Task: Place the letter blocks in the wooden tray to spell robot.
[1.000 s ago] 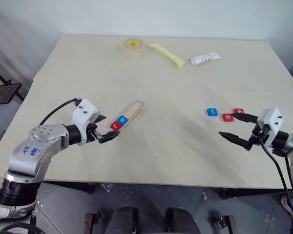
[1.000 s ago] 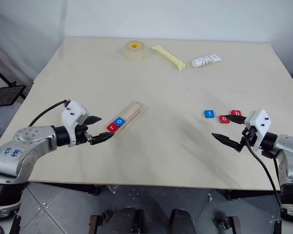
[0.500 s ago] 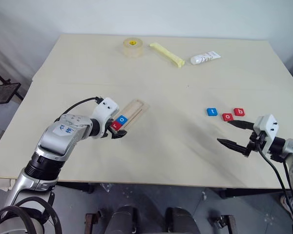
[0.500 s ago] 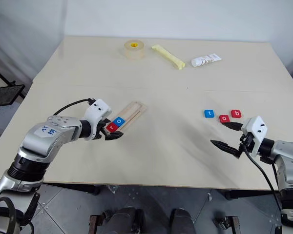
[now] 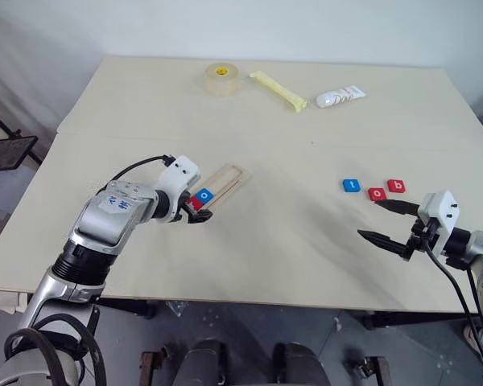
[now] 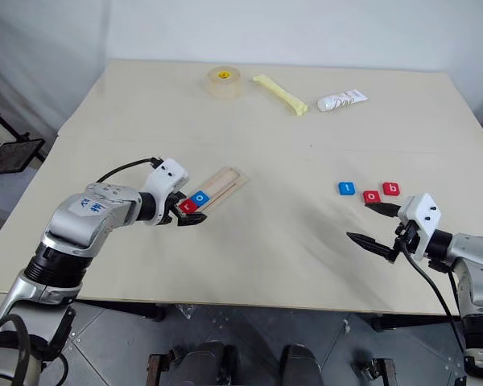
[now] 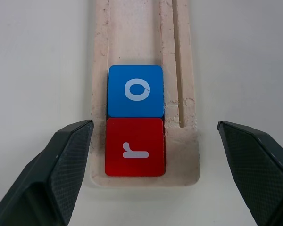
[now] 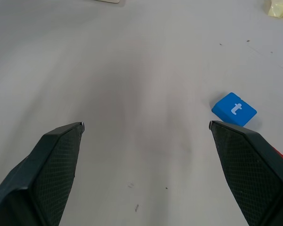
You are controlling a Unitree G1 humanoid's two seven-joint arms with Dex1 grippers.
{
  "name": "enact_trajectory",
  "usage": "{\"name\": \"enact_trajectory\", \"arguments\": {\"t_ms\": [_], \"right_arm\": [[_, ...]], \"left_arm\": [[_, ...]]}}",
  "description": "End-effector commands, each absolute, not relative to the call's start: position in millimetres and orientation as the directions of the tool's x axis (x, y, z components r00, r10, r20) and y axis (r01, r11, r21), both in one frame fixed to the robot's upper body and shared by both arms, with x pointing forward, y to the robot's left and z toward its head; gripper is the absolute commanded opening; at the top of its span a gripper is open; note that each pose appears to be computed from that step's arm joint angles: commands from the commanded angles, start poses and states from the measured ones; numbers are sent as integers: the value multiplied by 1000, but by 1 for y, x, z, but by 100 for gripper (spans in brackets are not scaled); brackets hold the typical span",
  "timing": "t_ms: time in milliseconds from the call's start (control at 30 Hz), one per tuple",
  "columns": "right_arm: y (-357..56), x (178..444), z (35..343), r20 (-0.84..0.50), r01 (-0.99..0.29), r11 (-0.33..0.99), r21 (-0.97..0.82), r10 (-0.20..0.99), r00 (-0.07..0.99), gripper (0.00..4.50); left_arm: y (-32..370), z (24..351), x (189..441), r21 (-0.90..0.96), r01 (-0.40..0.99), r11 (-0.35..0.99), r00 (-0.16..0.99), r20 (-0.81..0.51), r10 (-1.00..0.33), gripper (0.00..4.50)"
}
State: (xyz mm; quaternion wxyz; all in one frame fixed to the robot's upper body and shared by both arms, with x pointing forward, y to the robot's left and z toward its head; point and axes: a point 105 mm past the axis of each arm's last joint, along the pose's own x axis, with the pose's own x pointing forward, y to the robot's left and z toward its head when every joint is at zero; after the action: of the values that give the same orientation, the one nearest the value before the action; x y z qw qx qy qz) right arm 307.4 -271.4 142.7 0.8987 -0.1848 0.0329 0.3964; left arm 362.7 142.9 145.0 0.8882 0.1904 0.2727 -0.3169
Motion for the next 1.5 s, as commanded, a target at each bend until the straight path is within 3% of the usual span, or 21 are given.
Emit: {"name": "enact_trajectory", "arguments": {"t_ms": [33,433,933,1033,1100,1333,1500], "right_arm": [[-277,307,160,-177,-697,622,-357,688,704,445],[-278,309,159,-181,-694,626,-355,682,708,445],[-277,311,162,-179,-687,630,-363,676,715,445],[-278,312,163,-177,-683,631,-367,674,717,450],[-279,312,165,-175,-677,635,-373,668,723,450],[-282,312,168,-169,-665,642,-381,659,733,450],[-283,307,170,-169,-665,635,-393,662,731,450]], "left_arm": [[146,146,362,187,662,726,652,-621,-434,450],[146,165,367,238,640,730,689,-597,-410,450],[142,138,368,156,669,727,619,-657,-429,450],[142,133,370,146,663,734,612,-671,-420,388],[140,133,370,155,682,715,605,-667,-433,339],[122,158,374,332,774,540,613,-607,-505,339],[78,178,370,382,853,356,521,-568,-637,339]]}}
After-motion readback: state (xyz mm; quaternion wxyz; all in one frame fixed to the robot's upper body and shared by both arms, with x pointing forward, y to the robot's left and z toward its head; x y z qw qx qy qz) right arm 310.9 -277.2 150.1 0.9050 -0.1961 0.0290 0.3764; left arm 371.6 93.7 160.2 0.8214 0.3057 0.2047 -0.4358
